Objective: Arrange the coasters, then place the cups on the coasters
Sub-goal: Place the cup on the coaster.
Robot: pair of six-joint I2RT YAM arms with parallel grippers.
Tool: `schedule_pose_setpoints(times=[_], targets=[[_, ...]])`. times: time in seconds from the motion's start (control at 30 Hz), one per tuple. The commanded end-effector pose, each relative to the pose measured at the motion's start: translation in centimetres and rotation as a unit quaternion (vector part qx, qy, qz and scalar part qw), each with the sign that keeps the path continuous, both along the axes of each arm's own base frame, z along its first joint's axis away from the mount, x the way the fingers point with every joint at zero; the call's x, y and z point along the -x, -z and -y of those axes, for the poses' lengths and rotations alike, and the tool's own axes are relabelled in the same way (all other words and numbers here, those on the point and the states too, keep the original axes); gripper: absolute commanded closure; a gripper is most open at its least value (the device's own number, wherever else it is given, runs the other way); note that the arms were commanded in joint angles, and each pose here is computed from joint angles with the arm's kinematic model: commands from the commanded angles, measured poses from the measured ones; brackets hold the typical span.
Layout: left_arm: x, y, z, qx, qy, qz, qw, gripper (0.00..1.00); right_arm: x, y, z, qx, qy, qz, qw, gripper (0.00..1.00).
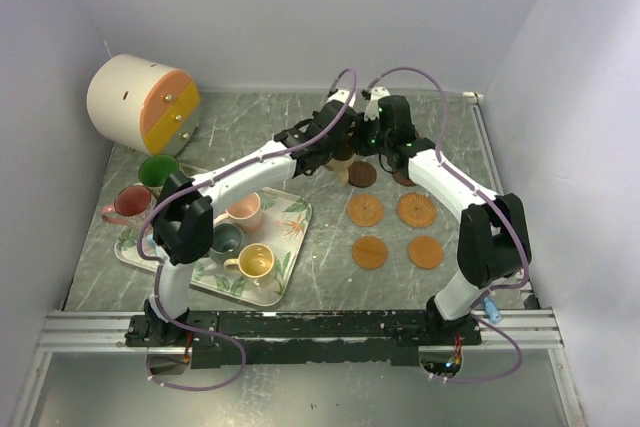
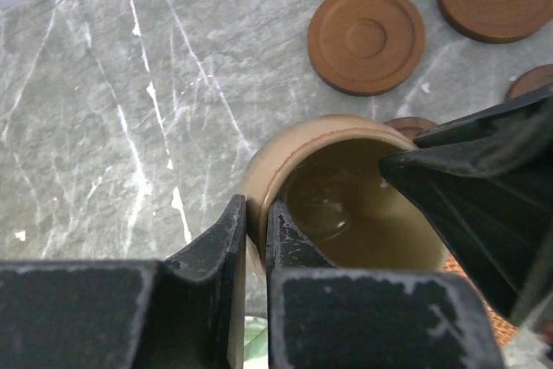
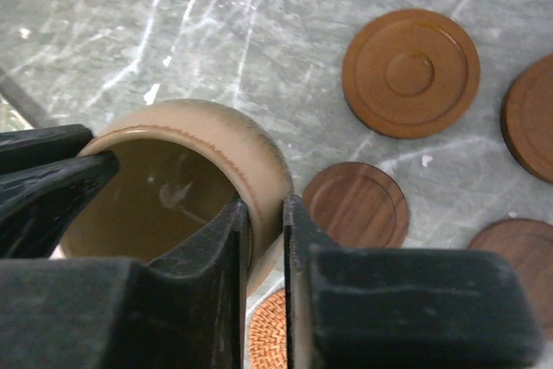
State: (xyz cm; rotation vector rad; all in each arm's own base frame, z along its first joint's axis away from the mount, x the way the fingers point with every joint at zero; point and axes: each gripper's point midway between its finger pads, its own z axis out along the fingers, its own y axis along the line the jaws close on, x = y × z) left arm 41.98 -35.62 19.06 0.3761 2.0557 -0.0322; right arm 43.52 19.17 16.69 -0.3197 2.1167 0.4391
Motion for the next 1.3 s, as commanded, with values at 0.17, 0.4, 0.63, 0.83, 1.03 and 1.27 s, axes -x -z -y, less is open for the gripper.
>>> schedule_pose_setpoints(times=[0.17, 0.4, 0.63, 0.83, 1.03, 1.27], targets=[[0.3, -7.2, 3.1, 0.107, 0.056, 0.046, 0.992, 0.93, -1.1, 0.6, 3.3, 0.048, 0.074, 0.014, 0.996, 1.00], [1.4, -7.5, 4.3, 0.122, 0.106, 0.033, 0.986, 0.77, -1.0, 0.8, 4.2, 0.056, 0.083, 0.016, 0.995, 1.00], [2.4, -9.6, 4.4, 0.150, 0.172, 0.038, 0.973, 0.40, -1.7, 0.1, 7.8, 0.059, 0.123, 0.020, 0.990, 1.00], [2.9, -11.0, 3.2, 0.171, 0.215, 0.040, 0.961, 0.23, -3.3, -0.8, 12.5, 0.060, 0.188, 0.020, 0.980, 1.00], [2.7, -11.0, 0.9, 0.137, 0.219, 0.072, 0.963, 0.13, -6.5, -1.1, 17.6, 0.066, 0.260, -0.007, 0.963, 1.00], [2.8, -9.7, -1.6, 0.103, 0.219, 0.079, 0.967, 0.10, -9.6, -1.4, 20.0, 0.062, 0.304, -0.026, 0.950, 1.00]])
